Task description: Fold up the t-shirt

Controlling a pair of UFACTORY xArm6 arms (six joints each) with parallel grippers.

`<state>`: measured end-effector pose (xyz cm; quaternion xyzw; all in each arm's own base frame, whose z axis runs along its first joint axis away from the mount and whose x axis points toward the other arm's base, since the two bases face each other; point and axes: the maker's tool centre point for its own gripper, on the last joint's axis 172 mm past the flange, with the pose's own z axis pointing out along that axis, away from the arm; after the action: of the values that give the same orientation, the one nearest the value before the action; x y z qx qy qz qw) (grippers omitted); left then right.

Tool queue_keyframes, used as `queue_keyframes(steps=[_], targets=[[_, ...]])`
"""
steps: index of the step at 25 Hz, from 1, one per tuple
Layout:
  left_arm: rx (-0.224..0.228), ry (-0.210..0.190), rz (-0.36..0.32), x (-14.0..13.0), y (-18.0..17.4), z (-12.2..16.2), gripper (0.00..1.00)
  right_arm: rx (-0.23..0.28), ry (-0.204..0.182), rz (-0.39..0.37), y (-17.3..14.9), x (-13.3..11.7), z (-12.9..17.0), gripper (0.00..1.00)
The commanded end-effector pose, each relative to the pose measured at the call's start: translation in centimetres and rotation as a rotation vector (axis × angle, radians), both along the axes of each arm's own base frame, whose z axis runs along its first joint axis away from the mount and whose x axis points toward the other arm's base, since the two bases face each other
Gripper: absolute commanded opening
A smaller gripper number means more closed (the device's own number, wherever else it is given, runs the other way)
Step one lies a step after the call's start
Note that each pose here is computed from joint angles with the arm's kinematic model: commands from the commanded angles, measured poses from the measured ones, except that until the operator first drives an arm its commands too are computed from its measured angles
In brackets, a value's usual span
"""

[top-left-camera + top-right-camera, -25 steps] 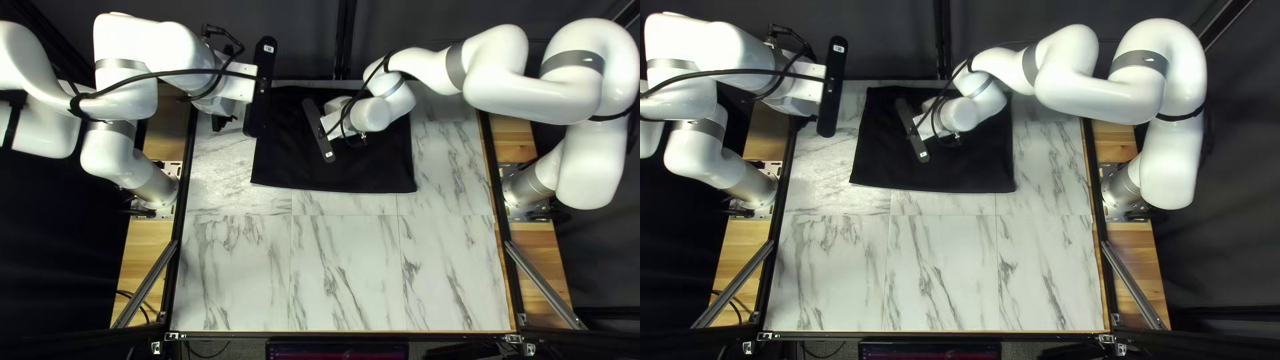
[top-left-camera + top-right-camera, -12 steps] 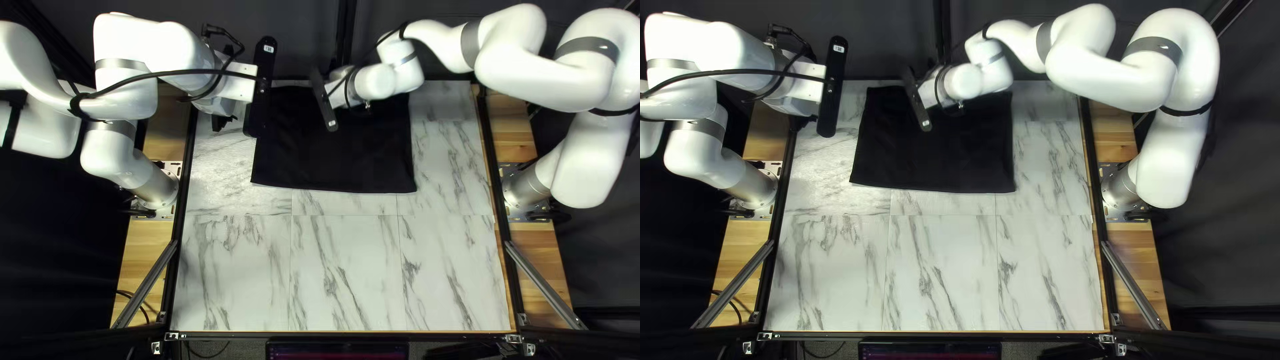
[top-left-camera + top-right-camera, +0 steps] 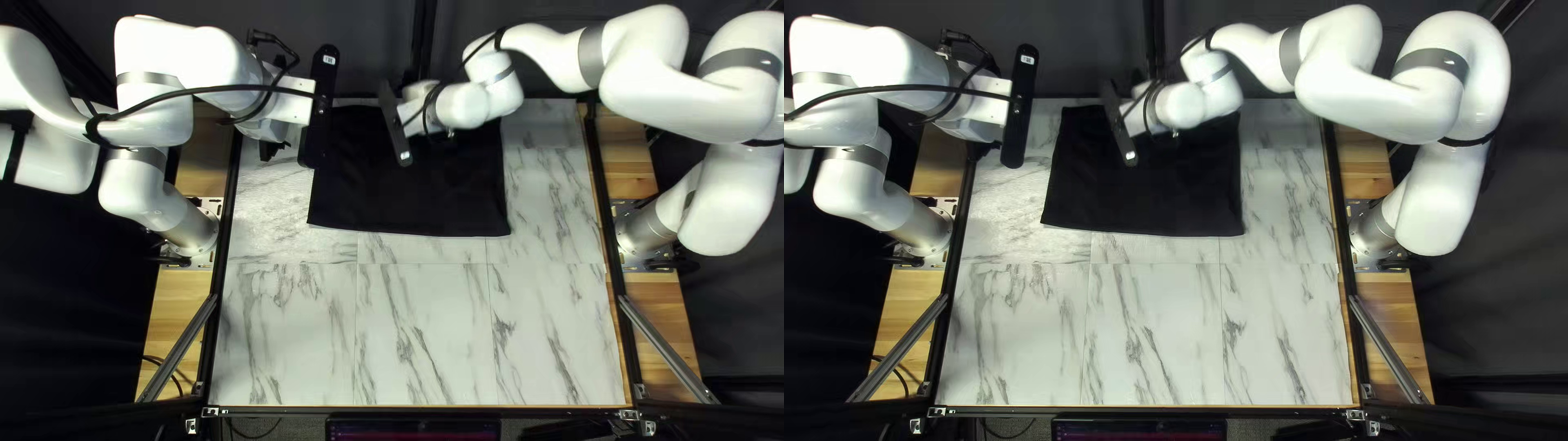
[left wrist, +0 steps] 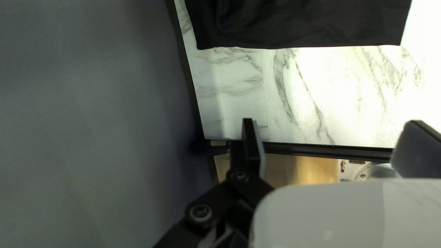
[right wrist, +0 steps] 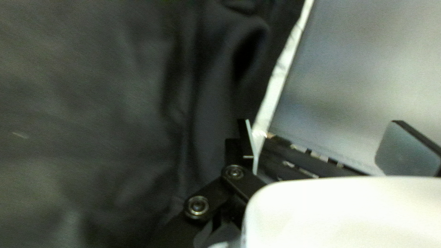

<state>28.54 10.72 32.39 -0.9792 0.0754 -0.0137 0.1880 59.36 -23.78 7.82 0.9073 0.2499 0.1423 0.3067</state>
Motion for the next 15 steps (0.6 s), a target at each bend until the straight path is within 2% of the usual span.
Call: queue_keyframes(steps=[1,10,15], targets=[[0.000,0.000,0.000,0.0,0.0,0.0,1.00,0.015,-0.001,0.008,-1.2,0.7,-0.7,1.00],[0.000,0.000,0.000,0.0,0.0,0.0,1.00,0.008,0.014,-0.029,-5.7,1.0,-1.0,1.00],[0.000,0.000,0.000,0.0,0.0,0.0,1.00,-0.010,-0.020,-0.031,-6.2,0.7,1.3,1.00]])
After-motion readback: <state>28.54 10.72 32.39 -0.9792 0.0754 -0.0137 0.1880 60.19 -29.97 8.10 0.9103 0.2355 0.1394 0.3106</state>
